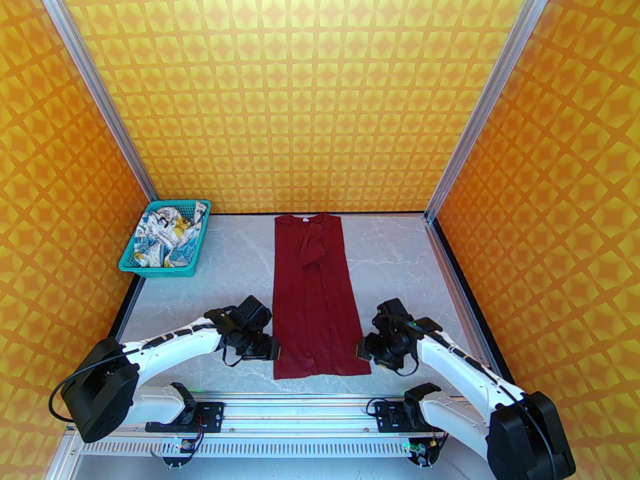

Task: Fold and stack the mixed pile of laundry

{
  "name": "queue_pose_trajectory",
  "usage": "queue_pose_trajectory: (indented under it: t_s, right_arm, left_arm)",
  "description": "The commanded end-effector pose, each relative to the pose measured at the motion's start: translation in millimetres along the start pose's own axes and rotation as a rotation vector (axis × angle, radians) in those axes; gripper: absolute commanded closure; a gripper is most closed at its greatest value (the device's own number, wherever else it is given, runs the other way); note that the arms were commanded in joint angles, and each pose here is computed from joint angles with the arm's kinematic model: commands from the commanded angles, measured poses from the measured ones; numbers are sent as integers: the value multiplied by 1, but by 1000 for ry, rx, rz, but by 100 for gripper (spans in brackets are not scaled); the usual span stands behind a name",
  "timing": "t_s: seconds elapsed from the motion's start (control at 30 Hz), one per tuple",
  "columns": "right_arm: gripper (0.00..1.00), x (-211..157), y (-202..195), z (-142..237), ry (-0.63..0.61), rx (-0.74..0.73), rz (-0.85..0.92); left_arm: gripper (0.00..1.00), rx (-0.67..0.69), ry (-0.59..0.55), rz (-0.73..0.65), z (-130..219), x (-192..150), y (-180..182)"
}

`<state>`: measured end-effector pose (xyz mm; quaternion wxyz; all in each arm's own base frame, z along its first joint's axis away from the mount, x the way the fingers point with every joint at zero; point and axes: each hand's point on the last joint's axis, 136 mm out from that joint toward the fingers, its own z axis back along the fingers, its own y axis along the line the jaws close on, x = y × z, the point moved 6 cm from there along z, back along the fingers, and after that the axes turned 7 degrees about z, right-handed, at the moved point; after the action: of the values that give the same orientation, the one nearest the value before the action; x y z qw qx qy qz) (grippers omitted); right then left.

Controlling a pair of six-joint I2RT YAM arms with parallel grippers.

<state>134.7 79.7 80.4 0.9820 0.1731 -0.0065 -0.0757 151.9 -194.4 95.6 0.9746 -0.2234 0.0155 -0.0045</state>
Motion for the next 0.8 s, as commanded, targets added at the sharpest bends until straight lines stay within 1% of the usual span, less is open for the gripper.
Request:
queue_pose_trajectory:
  t_s: [0.0, 0.13, 0.5, 0.7, 0.77]
  right_arm:
    - [47, -6, 2, -4, 14, 30, -37]
    - [48, -10, 3, -8, 26, 32, -36]
    - [53, -13, 9, -19, 53, 35, -21]
    - [65, -13, 22, -22, 64, 87, -14]
    - [71, -12, 29, -20, 59, 107, -3]
  left_arm:
    - [50, -6, 34, 13, -5, -7, 1]
    - [48, 2, 40, 18, -9, -8, 4]
    - [48, 19, 62, 22, -14, -11, 5]
    - [48, 18, 66, 23, -12, -15, -1]
    - [49, 10, 61, 25, -6, -17, -2]
